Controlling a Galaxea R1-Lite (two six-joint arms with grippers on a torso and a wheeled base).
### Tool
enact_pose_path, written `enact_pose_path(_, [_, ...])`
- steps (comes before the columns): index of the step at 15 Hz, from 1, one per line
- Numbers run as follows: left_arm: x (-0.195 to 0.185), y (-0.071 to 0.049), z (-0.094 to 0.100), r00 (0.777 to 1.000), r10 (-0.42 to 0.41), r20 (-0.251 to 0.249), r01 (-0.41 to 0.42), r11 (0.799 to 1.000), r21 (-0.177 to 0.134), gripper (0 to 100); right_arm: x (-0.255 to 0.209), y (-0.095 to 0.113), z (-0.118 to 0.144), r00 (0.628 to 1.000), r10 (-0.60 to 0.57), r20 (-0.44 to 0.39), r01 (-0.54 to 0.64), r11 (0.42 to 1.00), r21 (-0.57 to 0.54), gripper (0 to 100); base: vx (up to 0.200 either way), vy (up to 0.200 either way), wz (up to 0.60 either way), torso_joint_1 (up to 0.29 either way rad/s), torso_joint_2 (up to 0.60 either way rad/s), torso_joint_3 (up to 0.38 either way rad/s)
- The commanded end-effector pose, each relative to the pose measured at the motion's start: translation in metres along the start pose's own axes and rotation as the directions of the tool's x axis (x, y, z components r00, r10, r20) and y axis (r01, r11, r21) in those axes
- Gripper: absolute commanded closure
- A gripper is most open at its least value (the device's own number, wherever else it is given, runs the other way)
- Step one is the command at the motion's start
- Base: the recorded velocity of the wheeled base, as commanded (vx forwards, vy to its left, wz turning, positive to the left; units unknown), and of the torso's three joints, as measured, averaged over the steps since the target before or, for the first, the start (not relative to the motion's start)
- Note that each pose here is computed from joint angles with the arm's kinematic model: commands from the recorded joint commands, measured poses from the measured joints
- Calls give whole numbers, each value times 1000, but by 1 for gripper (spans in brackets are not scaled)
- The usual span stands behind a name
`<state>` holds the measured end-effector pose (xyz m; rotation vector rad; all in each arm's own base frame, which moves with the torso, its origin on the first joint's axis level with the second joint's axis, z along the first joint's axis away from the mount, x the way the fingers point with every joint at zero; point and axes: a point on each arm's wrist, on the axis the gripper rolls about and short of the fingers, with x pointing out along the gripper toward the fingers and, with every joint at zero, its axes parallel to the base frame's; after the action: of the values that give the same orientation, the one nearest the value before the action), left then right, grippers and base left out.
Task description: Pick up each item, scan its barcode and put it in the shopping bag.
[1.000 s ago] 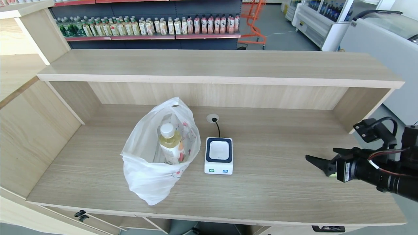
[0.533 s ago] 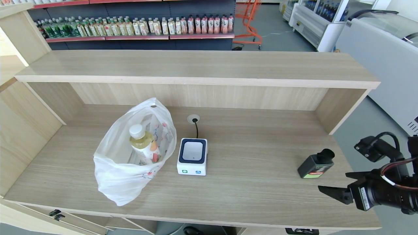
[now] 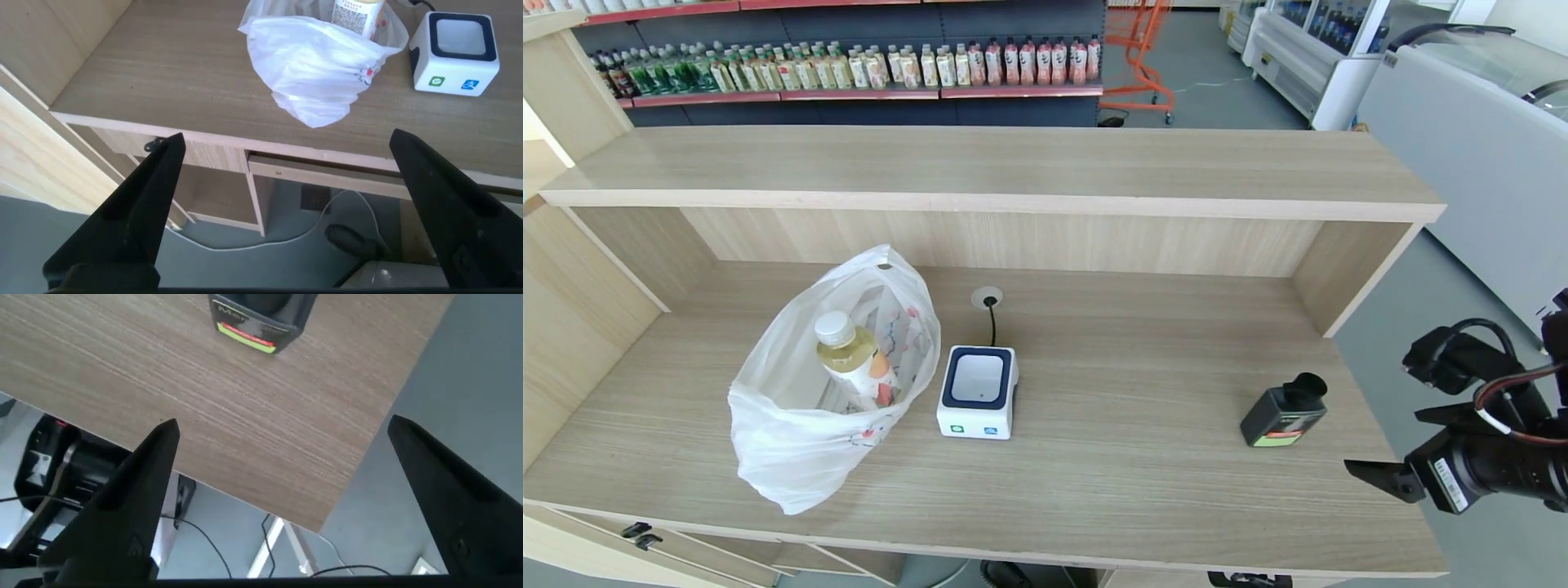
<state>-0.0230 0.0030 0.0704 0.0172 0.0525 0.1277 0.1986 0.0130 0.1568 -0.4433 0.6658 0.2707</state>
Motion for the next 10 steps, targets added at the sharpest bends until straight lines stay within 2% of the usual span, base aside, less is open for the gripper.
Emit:
enact_pose_path(1, [0, 0, 0, 1000, 1, 1, -1, 1000, 0, 0, 13, -6, -6, 998, -15, -67, 12, 999, -38, 0, 0, 0, 0, 0, 0, 0])
enact_pose_path(3, [0, 0, 0, 1000, 1, 1, -1, 1000, 0, 0, 27, -14, -11, 993, -26, -118, 12, 993, -118, 0, 0, 0, 0, 0, 0, 0])
enact_pose_path(6, [0, 0, 0, 1000, 1, 0, -1, 1000, 0, 0, 52, -17, -9, 995, -17, -95, 5, 991, -130, 0, 0, 0, 0, 0, 0, 0])
enact_pose_path(10, [0, 0, 0, 1000, 1, 1, -1, 1000, 0, 0, 88, -16, -7, 998, 59, -21, -61, 988, -141, 0, 0, 0, 0, 0, 0, 0])
